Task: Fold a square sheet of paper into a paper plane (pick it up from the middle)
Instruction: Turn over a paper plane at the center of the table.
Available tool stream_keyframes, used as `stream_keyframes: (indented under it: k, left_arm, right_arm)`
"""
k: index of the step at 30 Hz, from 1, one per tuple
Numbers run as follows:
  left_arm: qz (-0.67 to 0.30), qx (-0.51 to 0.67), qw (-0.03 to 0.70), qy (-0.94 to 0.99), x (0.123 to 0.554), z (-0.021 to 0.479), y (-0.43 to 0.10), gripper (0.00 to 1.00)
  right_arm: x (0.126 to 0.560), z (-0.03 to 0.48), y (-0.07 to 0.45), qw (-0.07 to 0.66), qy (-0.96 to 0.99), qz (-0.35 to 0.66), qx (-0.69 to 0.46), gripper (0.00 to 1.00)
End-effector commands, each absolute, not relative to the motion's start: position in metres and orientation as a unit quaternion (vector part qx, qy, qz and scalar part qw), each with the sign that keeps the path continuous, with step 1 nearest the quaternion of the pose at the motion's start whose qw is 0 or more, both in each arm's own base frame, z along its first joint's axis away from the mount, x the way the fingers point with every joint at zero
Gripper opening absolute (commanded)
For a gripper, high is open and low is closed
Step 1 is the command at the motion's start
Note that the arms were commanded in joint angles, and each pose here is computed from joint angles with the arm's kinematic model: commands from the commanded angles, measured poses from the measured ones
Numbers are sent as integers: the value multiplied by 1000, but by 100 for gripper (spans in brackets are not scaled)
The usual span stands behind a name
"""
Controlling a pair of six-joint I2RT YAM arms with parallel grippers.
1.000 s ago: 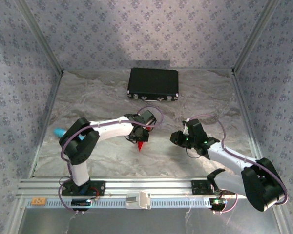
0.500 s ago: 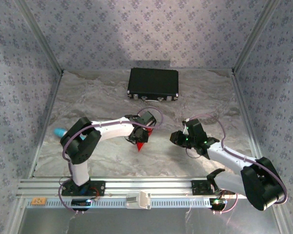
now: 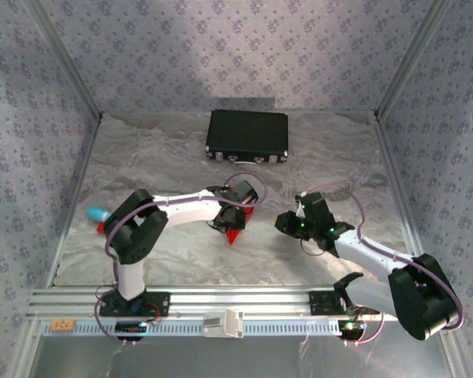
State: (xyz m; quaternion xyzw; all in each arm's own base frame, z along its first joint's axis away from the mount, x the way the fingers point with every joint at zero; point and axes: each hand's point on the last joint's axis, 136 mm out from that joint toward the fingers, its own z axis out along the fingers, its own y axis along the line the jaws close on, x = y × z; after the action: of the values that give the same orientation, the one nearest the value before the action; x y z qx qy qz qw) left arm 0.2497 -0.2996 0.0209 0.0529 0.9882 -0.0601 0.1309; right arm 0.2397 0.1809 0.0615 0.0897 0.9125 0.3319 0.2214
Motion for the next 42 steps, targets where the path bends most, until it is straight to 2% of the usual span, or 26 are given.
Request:
stream_keyframes:
  k: [1, 6, 14, 25, 27, 34, 42]
  left_arm:
    - [-39, 28, 107, 993, 240, 7, -297, 30]
    - [-43, -1, 109, 993, 240, 9, -305, 34]
    - [-22, -5, 113, 993, 240, 11, -308, 34]
    - [-48, 18, 148, 988, 248, 49, -319, 36]
    - [-49, 18, 152, 987, 247, 58, -317, 42]
    - [-88, 10, 181, 979, 249, 95, -317, 48]
    - [-115, 8, 258, 959, 261, 137, -299, 56]
  right_arm:
    - [240, 62, 177, 228, 910, 332, 96, 19]
    - [239, 63, 174, 230, 908, 335, 100, 19]
    - [238, 65, 169, 236, 905, 338, 104, 19]
    - [239, 73, 159, 248, 904, 330, 108, 20]
    - [241, 76, 155, 253, 904, 326, 111, 20]
    - [248, 88, 144, 267, 902, 318, 116, 21]
    - [257, 105, 133, 288, 899, 307, 120, 25]
